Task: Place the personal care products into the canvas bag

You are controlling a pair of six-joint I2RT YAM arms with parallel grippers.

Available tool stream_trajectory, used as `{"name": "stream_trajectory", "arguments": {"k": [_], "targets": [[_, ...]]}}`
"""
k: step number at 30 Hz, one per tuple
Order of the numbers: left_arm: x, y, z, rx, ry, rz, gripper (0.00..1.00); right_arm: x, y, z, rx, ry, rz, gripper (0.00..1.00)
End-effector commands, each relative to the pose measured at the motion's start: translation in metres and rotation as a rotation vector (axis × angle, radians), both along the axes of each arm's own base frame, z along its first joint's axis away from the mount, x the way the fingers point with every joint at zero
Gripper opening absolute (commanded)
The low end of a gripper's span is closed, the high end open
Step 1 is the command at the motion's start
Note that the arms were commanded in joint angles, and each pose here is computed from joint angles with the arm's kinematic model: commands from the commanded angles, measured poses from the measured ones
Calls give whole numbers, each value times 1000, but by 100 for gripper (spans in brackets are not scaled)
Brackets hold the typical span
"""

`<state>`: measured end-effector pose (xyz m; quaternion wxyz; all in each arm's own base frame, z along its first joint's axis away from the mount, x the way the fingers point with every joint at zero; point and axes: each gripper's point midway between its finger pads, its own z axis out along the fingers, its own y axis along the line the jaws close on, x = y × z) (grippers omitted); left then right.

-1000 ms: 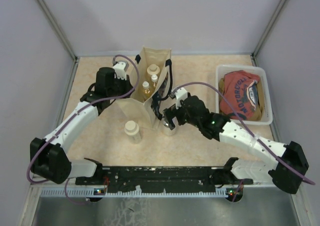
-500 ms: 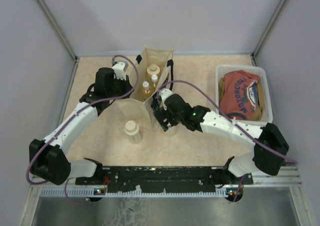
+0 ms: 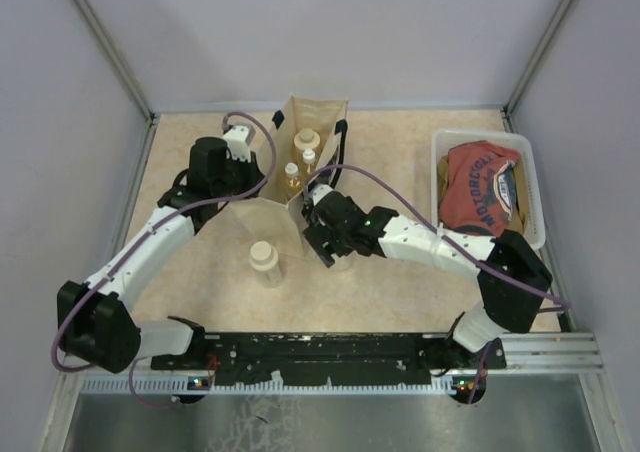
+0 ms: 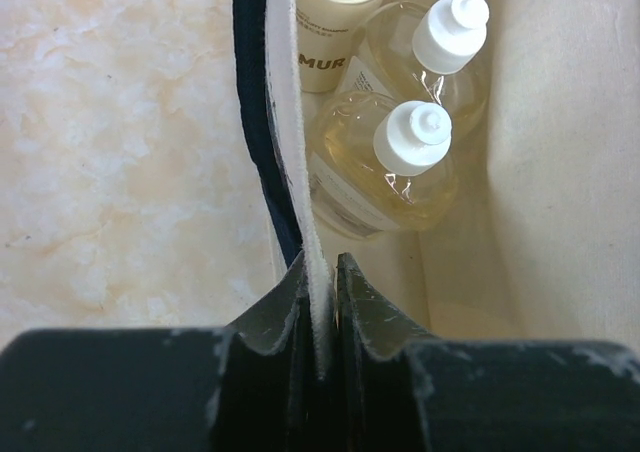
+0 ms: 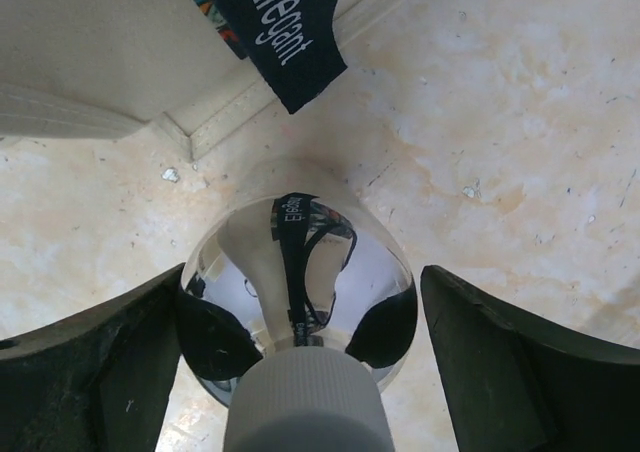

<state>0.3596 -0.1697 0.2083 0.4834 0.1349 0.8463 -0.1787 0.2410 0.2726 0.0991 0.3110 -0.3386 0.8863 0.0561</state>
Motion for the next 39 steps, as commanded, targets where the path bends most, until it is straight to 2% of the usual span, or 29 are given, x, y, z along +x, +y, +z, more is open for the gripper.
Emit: {"name": "stream_trajectory", "arguments": {"k": [1, 4, 9, 13, 21, 25, 29, 35, 39], "targets": [[-2, 1, 16, -21, -57, -2, 0, 9, 10, 18, 34, -59, 0, 87], [-2, 0, 15, -24, -53, -4, 0, 10, 13, 18, 57, -73, 1, 67], [-3, -1, 14, -28, -49, -5, 0, 13, 7, 30, 66, -116, -32, 22], [-3, -1, 14, -29, -50, -5, 0, 16, -10, 56, 70, -179, -85, 1], [-2, -1, 12, -32, -43, -4, 0, 15, -49, 141, 141, -326, -204, 0], [-1, 1, 10, -24, -40, 7, 0, 16, -66, 221, 307, -485, -267, 0], [0, 1, 9, -22, -38, 7, 0, 18, -71, 301, 481, -663, -250, 0], [0, -3, 11, -33, -41, -7, 0, 28, -43, 389, 613, -886, -117, 0], [0, -3, 15, -39, -47, -8, 0, 37, -1, 414, 673, -933, 8, 0]]}}
